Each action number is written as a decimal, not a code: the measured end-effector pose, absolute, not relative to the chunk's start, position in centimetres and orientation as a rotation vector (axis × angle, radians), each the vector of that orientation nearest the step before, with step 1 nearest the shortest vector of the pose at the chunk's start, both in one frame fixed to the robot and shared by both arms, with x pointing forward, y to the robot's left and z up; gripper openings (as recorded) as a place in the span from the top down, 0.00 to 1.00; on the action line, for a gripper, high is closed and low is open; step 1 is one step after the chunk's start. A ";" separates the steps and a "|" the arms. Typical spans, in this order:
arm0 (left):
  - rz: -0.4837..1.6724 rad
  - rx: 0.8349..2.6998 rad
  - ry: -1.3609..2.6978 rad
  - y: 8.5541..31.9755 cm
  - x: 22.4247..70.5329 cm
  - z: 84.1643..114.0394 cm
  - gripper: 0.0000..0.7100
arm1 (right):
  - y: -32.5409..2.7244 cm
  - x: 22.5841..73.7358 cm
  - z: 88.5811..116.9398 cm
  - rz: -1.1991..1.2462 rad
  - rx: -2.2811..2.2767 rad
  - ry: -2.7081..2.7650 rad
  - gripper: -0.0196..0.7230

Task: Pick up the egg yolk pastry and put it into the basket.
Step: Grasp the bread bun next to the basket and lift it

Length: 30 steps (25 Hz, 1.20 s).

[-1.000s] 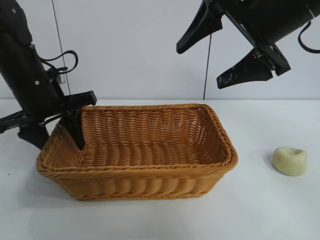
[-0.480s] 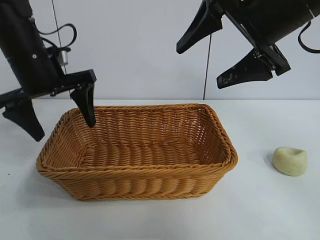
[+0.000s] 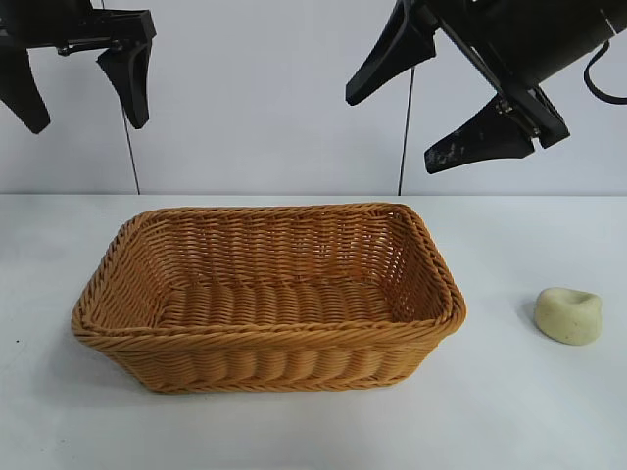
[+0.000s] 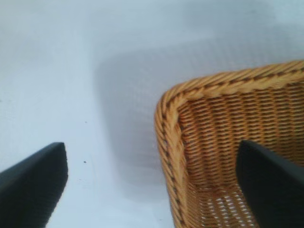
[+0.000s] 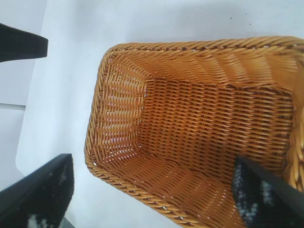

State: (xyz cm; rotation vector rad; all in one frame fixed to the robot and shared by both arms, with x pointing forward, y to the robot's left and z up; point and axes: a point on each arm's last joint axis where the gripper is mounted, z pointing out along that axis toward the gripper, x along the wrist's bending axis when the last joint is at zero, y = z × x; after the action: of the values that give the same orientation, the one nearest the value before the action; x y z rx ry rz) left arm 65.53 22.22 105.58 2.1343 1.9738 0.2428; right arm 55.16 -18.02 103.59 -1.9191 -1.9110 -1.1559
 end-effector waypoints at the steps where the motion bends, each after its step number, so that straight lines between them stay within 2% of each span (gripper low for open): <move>1: 0.246 2.118 1.994 23.0 65.7 105.6 0.02 | -18.0 55.2 103.6 -1.156 -1.919 -1.911 0.11; 8: 0.243 2.008 2.132 27.8 66.0 105.1 0.02 | -18.0 55.2 103.6 -1.157 -1.920 -1.911 0.11; 13: 0.167 1.999 2.168 28.5 65.0 104.3 0.02 | -18.0 55.2 103.6 -1.160 -1.923 -1.911 0.11; 16: 0.158 2.014 2.156 28.5 63.4 104.9 0.02 | -18.0 55.2 103.6 -1.162 -1.925 -1.911 0.11; 22: 0.176 2.015 2.137 28.7 57.9 107.5 0.02 | -18.0 55.2 103.6 -1.162 -1.925 -1.911 0.11; 30: 0.264 2.018 2.044 29.1 46.2 110.1 0.02 | -18.0 55.2 103.6 -1.162 -1.925 -1.911 0.11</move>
State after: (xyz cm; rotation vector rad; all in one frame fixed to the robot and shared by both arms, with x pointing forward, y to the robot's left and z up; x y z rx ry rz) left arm 46.19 29.05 110.14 2.0176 2.0441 0.2639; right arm 55.21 -18.04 103.60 -1.9247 -1.9108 -1.1618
